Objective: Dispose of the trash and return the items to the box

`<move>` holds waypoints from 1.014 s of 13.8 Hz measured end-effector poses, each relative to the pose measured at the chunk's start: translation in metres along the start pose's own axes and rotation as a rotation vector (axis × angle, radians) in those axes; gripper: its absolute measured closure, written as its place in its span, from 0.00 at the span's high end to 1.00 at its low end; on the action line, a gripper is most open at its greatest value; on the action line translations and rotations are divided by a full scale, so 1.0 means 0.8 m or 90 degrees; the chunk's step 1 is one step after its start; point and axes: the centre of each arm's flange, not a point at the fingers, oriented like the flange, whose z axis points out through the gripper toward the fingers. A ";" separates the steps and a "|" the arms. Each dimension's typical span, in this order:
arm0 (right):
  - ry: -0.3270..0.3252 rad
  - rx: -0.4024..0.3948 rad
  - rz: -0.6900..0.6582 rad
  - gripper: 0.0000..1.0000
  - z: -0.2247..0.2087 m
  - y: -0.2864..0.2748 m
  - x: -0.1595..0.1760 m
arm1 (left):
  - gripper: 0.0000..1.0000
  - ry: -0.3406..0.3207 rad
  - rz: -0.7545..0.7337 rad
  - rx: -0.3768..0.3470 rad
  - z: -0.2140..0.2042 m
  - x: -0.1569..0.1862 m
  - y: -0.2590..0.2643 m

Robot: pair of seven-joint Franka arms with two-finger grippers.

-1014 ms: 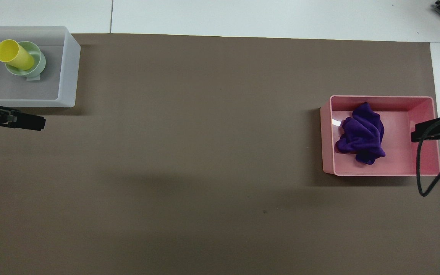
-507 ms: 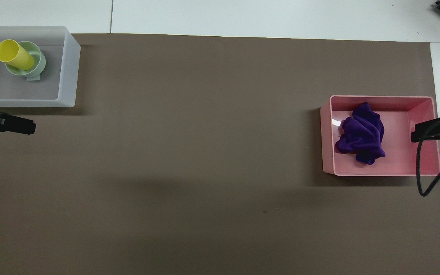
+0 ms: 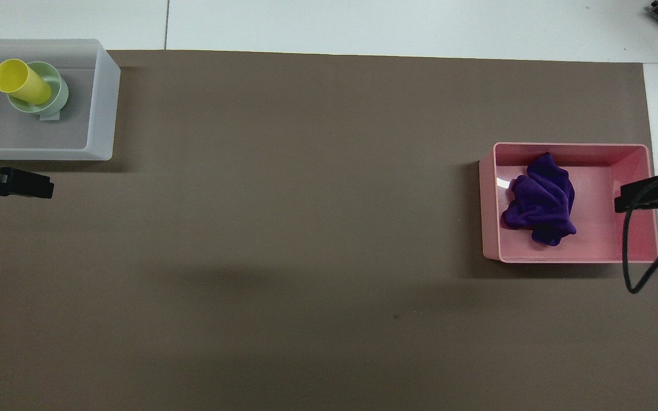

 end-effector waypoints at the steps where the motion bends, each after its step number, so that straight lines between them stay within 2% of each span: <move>1: 0.000 0.000 0.000 1.00 0.000 0.000 0.000 | 1.00 -0.001 -0.003 0.000 0.000 0.000 -0.003; 14: 0.000 0.000 0.000 1.00 0.000 0.000 0.000 | 1.00 -0.004 -0.018 0.000 0.003 -0.002 -0.012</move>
